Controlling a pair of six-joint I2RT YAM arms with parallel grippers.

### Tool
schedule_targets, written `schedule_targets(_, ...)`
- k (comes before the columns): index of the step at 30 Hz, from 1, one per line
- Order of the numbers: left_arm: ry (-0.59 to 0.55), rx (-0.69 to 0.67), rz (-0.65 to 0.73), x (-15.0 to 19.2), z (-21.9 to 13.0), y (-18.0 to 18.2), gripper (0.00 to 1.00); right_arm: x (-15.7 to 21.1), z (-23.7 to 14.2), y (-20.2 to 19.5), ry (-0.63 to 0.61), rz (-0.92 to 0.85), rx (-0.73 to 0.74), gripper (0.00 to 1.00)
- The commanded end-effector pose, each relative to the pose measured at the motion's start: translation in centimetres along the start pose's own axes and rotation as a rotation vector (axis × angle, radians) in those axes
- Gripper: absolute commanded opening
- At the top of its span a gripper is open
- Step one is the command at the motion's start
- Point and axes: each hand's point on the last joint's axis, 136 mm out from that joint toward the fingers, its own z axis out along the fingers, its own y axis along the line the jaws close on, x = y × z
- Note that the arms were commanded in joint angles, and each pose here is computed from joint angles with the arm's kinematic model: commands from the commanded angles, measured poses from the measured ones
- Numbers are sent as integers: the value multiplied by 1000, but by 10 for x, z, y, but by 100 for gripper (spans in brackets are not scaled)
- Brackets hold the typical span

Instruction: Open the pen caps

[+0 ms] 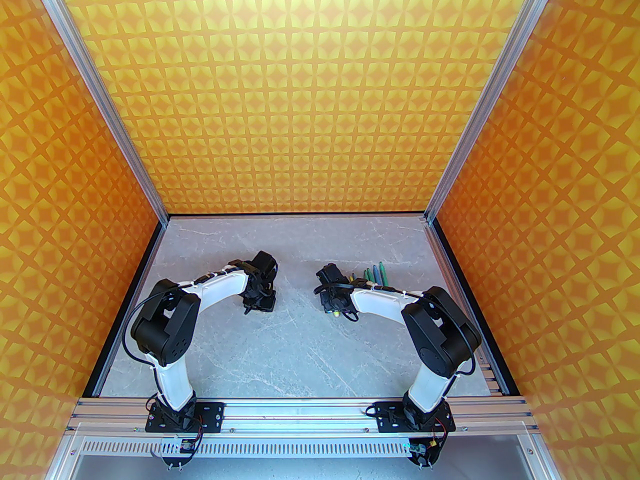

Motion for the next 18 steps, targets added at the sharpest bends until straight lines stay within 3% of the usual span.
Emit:
schedule_targets(1,-1,-28,18,-3,-3,1,16,-2,2,-9,11,-13,54,9)
schedule_targets(18,0,-37,21,-3,0,3,25,1,1,-14,20,-18,80,15)
